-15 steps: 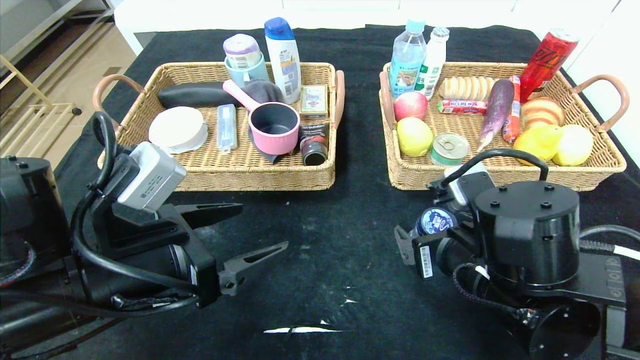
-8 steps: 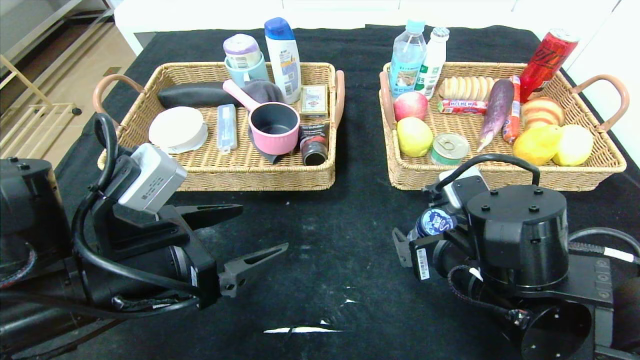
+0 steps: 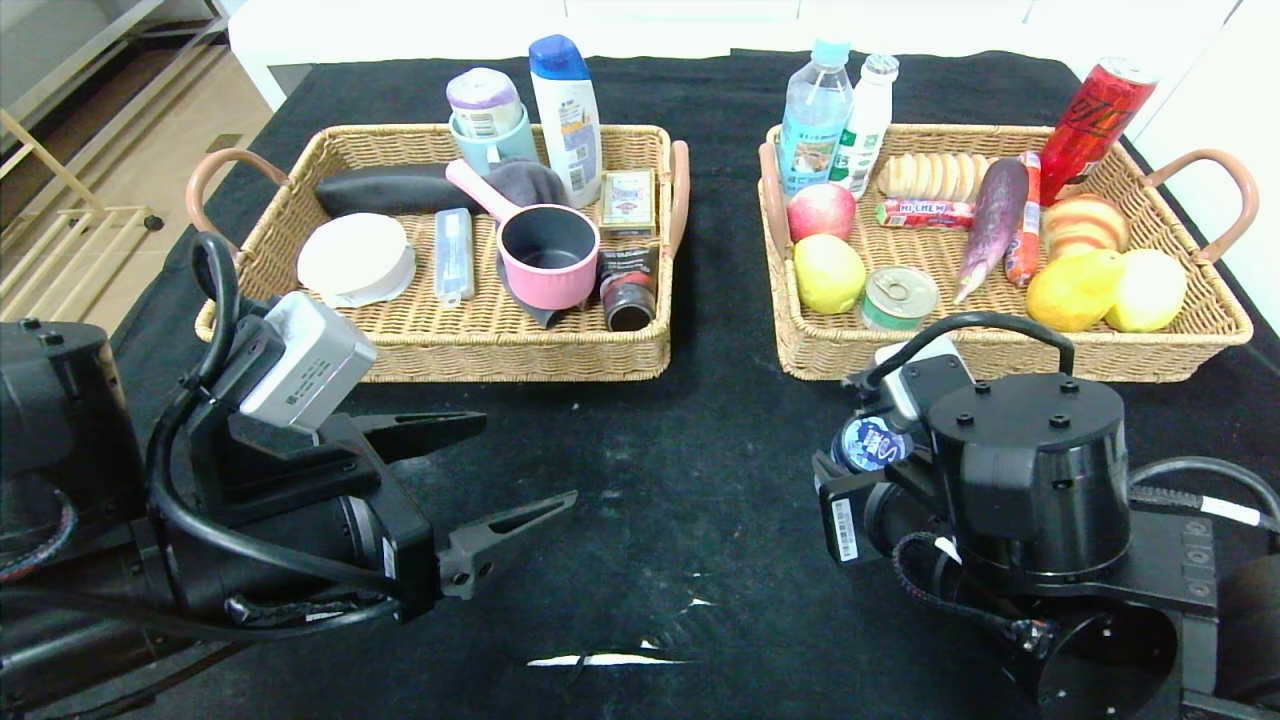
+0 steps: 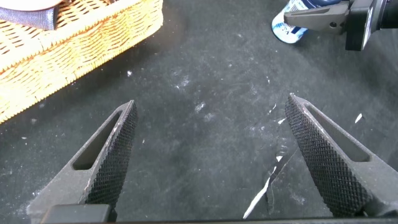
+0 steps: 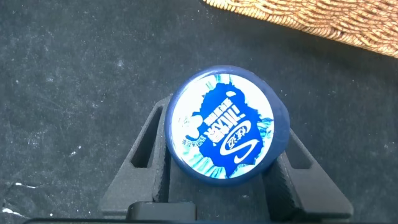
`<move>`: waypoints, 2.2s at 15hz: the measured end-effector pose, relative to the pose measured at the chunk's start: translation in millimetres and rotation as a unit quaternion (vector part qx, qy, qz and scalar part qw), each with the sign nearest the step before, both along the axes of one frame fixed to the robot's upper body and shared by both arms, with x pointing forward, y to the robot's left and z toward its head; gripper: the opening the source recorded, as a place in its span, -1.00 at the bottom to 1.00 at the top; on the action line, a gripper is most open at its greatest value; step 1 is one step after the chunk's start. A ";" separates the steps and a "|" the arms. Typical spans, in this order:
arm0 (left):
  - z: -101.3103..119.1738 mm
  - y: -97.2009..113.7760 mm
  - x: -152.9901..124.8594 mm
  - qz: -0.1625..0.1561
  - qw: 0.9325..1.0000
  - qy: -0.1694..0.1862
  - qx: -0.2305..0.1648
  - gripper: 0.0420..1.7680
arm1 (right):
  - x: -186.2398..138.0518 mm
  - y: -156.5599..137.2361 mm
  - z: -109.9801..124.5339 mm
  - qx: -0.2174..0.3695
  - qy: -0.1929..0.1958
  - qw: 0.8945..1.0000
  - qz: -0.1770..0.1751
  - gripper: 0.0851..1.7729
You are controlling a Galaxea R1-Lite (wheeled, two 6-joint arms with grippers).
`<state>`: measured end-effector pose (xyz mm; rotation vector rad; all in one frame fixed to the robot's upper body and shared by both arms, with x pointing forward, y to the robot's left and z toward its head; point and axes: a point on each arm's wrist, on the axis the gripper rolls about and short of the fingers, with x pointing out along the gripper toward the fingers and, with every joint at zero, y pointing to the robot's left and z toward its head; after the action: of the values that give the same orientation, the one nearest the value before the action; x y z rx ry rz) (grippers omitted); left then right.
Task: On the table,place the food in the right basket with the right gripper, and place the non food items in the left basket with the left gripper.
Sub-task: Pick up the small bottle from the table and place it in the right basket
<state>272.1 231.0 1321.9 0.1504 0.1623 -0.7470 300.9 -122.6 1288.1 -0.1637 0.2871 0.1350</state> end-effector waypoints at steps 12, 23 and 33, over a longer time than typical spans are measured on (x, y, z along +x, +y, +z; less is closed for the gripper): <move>-1.1 -0.1 0.2 0.000 1.000 0.001 0.001 0.94 | 0.5 0.4 -2.5 -0.002 0.001 1.000 -0.002 -0.07; 2.4 1.2 -1.0 0.001 1.000 -0.008 -0.001 0.94 | -19.8 -25.6 50.6 0.023 -0.058 0.997 0.055 -0.07; -0.4 1.2 -0.5 0.001 1.000 -0.002 0.000 0.94 | 19.1 -77.1 113.4 0.009 -0.084 0.995 0.045 -0.07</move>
<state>271.6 232.2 1321.5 0.1517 0.1588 -0.7448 320.1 -199.6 1401.4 -0.1683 0.1101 0.2125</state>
